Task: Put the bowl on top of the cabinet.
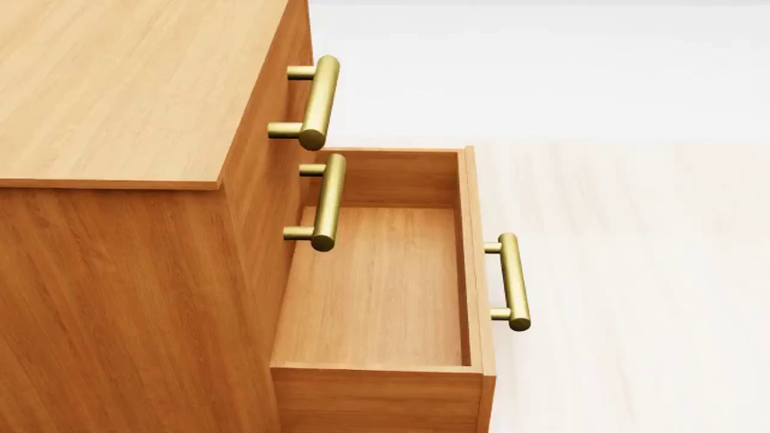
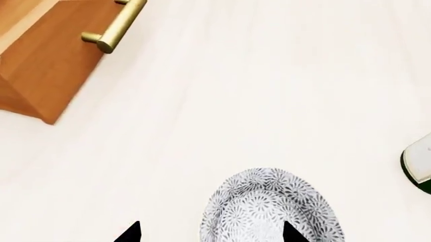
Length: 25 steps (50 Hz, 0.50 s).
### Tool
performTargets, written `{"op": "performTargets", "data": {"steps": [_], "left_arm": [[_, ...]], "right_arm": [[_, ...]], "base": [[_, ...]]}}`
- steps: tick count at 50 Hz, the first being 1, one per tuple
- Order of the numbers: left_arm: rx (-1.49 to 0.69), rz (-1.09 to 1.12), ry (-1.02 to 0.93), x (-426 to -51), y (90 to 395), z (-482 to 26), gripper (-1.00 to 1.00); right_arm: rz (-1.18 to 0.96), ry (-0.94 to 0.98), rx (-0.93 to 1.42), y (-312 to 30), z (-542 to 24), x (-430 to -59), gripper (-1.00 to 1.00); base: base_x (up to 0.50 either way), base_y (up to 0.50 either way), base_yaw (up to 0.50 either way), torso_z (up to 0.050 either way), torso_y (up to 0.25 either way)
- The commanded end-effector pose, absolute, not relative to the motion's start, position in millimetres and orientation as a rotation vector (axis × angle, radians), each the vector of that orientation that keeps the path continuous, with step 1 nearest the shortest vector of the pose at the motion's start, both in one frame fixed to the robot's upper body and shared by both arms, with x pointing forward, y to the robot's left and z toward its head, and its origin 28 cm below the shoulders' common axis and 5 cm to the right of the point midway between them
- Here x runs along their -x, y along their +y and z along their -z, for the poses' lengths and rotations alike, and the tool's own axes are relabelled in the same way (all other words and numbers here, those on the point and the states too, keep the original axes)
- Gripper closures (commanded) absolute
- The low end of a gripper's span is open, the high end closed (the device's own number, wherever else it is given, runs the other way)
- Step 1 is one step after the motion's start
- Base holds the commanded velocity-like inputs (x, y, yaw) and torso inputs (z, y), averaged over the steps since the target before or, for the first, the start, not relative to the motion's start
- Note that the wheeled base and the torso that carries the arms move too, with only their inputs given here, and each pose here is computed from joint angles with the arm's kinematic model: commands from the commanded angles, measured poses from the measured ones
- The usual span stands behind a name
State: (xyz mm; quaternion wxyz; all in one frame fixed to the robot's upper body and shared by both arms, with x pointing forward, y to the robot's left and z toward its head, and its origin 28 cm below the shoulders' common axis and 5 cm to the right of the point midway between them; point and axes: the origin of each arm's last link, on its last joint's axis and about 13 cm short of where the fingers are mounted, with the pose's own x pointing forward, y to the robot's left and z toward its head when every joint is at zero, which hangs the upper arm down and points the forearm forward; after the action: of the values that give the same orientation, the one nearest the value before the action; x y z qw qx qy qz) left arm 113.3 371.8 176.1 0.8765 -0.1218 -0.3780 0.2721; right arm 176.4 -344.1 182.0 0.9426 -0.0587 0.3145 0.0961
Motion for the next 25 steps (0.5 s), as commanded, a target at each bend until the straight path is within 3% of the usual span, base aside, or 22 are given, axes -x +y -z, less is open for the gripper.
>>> {"op": "performTargets", "data": {"steps": [1,25], "left_arm": [[0.251,-0.565,-0.786,-113.4,371.8,-175.8,-1.00],[0.250,-0.563,-0.785,-114.3,371.6,-175.0,-1.00]], "right_arm": [[-0.207,0.673,0.136,-339.5,-171.7,-196.7,-1.00],[-0.191,0.758,0.057,-335.1,-130.3,-190.6,-1.00]], "base": [[0.00,0.00,0.00,0.000,0.000],[0.00,0.00,0.00,0.000,0.000]]}}
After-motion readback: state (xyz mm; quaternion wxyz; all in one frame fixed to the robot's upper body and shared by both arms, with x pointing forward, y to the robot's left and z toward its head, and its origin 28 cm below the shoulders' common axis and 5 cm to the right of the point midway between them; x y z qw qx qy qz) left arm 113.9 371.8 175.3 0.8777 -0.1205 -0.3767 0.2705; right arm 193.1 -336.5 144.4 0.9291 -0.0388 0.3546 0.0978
